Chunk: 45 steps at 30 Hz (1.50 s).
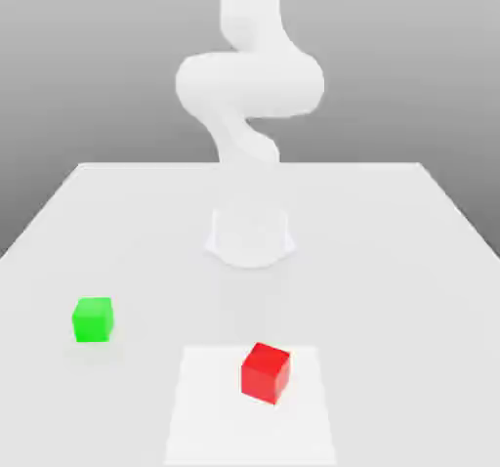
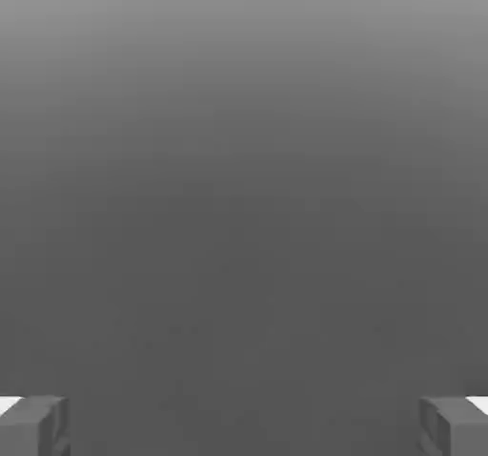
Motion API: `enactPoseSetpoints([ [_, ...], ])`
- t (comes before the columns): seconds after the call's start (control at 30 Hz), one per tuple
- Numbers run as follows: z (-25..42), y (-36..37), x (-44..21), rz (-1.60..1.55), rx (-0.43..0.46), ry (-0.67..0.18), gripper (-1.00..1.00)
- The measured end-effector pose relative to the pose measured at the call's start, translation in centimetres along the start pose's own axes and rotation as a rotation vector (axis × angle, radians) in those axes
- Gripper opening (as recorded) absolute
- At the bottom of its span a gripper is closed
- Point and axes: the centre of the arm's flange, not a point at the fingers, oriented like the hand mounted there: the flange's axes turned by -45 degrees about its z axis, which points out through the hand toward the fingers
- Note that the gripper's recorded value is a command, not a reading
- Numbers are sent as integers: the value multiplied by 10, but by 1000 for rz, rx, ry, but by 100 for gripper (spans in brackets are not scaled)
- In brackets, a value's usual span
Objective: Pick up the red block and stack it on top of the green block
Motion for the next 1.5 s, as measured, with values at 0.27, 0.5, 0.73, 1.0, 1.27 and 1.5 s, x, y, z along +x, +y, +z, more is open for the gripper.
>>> enactPoseSetpoints([
  [0.27,172,-13,-68,-363,99,-252,0],
  [0.5,280,-31,-170,-672,234,-449,0],
  [0.73,343,-45,-288,-951,400,-614,0],
  [1.0,391,-47,-336,-968,413,-625,-100],
  [1.27,379,-47,-324,-968,414,-627,-100],
  [1.5,335,-2,-297,-890,380,-641,-100],
])
